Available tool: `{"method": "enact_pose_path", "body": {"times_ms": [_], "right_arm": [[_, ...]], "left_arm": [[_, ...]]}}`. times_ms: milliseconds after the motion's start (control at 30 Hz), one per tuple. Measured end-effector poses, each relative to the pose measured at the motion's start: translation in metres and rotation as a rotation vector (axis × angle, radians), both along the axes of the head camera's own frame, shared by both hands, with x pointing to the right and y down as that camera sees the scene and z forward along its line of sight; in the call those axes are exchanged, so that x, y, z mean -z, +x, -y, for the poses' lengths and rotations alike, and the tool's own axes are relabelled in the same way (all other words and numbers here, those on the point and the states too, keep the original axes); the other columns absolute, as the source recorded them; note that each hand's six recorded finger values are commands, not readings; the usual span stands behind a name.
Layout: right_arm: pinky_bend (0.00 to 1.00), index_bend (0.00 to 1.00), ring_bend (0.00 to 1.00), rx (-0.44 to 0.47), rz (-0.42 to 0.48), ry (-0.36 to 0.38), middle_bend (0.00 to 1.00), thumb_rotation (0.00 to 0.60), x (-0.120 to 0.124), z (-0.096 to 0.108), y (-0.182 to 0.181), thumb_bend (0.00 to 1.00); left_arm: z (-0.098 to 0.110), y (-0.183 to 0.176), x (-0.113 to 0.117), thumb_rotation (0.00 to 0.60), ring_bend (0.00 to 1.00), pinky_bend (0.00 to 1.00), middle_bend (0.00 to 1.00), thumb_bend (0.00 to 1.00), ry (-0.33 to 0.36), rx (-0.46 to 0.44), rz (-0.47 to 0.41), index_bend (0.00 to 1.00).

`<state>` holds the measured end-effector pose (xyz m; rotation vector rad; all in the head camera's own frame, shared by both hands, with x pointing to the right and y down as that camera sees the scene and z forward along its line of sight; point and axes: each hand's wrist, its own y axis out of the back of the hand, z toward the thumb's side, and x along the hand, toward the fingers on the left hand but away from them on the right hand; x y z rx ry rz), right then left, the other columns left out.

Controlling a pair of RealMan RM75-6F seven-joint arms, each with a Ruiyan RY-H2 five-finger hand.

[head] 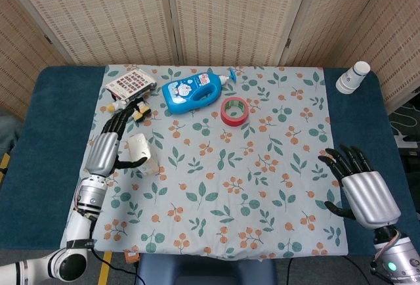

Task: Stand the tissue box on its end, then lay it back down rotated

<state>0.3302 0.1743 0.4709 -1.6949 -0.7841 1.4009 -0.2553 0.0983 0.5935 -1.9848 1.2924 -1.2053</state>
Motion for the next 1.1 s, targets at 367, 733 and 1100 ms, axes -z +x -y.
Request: {"method": "enact_pose_path", "body": {"times_ms": [367, 733, 1100], "right_arm": [[0.07, 0.17, 0.0, -0.006, 0.01, 0.003, 0.11, 0.6, 0.003, 0.0, 0.001, 0.12], [0.07, 0.17, 0.0, -0.02, 0.024, 0.014, 0.11, 0.6, 0.01, 0.003, 0.006, 0.11], [0.07, 0.17, 0.0, -0.025, 0.02, 0.012, 0.11, 0.6, 0.009, 0.003, 0.008, 0.12]], "left_arm": [[0.019, 0.05, 0.005, 0.6, 0.0, 0.09, 0.06, 0.13, -0.36, -0.094, 0.41, 0.0], [0.017, 0.096, 0.02, 0.6, 0.0, 0.09, 0.06, 0.13, -0.428, -0.229, 0.639, 0.0], [0.025, 0.081, -0.004, 0.6, 0.0, 0.09, 0.06, 0.13, -0.39, -0.175, 0.711, 0.0]]}}
